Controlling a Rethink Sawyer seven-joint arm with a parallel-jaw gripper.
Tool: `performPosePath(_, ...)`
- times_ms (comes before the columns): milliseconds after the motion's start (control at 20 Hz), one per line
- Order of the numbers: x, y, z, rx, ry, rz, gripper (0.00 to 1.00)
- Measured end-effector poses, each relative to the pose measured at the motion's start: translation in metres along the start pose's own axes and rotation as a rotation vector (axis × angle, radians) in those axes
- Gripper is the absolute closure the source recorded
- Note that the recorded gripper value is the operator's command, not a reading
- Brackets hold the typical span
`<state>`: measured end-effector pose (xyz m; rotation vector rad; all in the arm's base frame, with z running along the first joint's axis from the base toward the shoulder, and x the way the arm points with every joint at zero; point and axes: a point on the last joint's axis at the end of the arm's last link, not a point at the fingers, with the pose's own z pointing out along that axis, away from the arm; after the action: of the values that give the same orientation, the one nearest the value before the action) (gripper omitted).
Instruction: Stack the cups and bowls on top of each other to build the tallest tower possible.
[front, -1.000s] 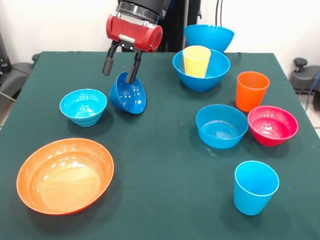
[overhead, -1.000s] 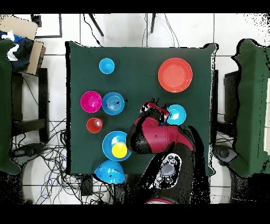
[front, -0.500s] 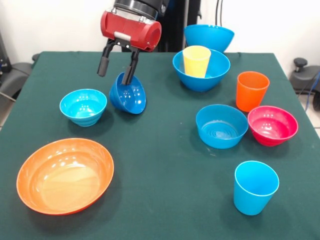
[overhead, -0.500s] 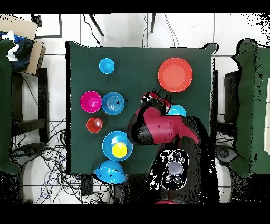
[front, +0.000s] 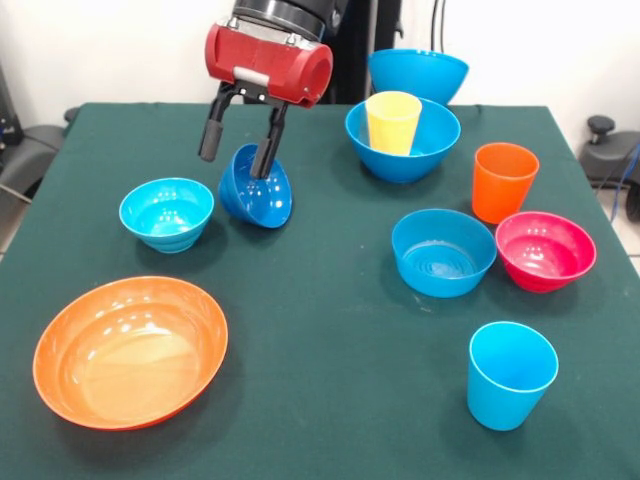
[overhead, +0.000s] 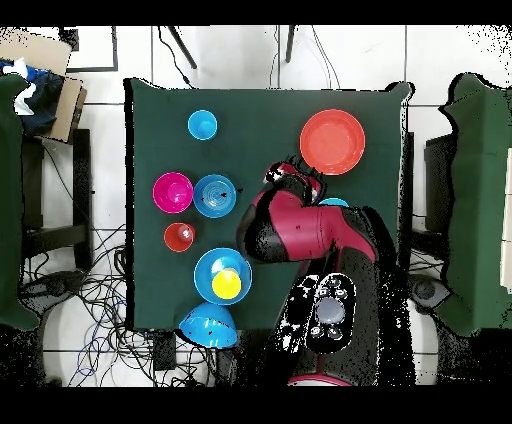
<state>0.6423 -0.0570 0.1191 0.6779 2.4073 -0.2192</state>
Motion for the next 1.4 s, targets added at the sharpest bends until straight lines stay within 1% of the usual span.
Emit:
performPosePath(400, -0.002, 0.003, 0.001, -0.004, -0.005, -0.003, 0.0)
performPosePath(800, 0.005, 0.006, 0.008, 0.001, 0.003, -0.019, 0.0)
performPosePath(1150, 0.019, 0.003, 0.021, 0.023, 0.019, -0.046, 0.0)
performPosePath(1400, 0.036, -0.006, 0.041, 0.025, 0.025, -0.063, 0.0)
